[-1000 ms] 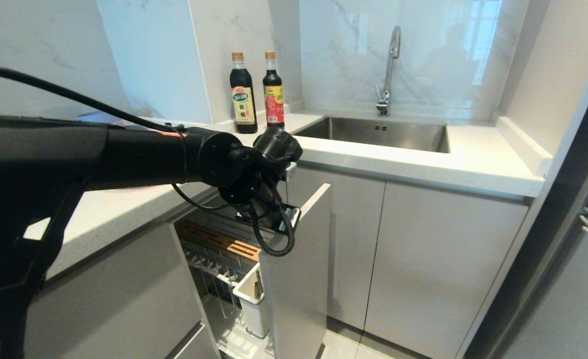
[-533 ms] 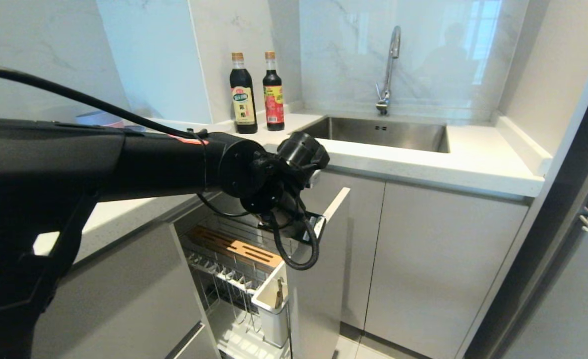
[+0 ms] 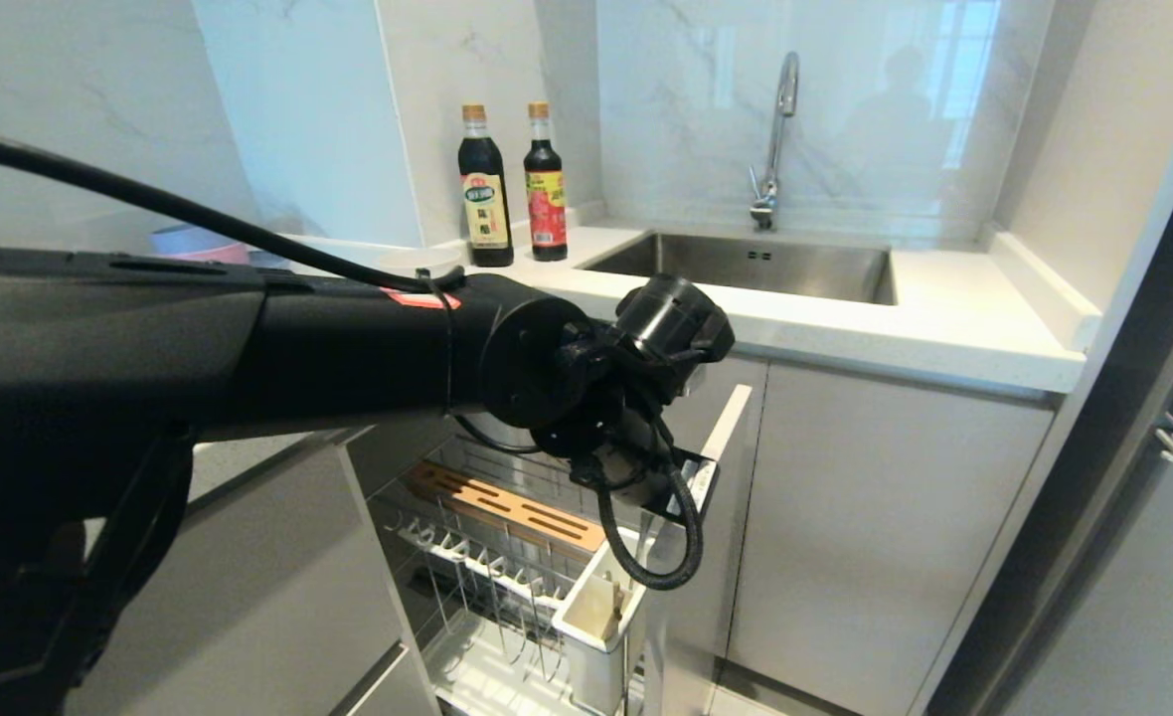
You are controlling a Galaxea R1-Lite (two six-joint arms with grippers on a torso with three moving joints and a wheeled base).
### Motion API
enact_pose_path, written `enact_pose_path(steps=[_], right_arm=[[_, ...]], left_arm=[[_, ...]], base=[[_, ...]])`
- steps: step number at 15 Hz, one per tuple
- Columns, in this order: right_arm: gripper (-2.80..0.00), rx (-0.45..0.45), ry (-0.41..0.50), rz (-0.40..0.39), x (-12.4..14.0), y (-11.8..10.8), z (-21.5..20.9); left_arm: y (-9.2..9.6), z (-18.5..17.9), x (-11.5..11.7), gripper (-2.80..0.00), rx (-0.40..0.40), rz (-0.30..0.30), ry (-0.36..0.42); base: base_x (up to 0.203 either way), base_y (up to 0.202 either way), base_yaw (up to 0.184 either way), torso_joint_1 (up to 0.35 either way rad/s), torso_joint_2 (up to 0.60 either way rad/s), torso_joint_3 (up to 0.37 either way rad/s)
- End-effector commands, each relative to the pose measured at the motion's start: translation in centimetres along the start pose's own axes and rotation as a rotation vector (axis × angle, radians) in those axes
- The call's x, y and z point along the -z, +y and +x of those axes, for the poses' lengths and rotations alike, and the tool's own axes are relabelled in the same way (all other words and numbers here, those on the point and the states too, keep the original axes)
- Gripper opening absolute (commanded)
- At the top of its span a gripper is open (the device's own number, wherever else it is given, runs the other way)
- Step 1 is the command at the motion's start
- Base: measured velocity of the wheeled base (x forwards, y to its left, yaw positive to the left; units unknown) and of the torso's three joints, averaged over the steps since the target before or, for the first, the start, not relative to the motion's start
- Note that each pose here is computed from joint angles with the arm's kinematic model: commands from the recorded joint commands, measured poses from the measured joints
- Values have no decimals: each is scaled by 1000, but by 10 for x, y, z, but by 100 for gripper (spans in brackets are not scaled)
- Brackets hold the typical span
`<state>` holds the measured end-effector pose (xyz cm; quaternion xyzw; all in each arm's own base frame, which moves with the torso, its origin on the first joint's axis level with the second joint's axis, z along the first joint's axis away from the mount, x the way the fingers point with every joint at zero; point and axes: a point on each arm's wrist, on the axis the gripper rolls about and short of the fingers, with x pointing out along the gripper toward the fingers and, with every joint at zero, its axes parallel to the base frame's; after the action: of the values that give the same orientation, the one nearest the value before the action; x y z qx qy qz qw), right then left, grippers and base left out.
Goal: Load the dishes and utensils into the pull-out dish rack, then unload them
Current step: Open the cupboard
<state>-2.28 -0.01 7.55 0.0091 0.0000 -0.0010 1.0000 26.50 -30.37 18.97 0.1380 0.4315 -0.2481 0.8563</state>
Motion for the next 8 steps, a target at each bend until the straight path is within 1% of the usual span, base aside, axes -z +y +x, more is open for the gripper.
enact_pose_path(steps=[1,6,8], right_arm=[[-280,0,2,0,0,0,0],[-280,0,2,0,0,0,0],[-280,0,2,0,0,0,0]], left_arm=[[-3,-1,1,-280,2,7,1],[-3,-2,1,-280,0,1,0],[1,-6,-1,-280,-11,-33,-11]], base=[[0,0,0,0,0,0],[0,0,0,0,0,0],[0,0,0,0,0,0]])
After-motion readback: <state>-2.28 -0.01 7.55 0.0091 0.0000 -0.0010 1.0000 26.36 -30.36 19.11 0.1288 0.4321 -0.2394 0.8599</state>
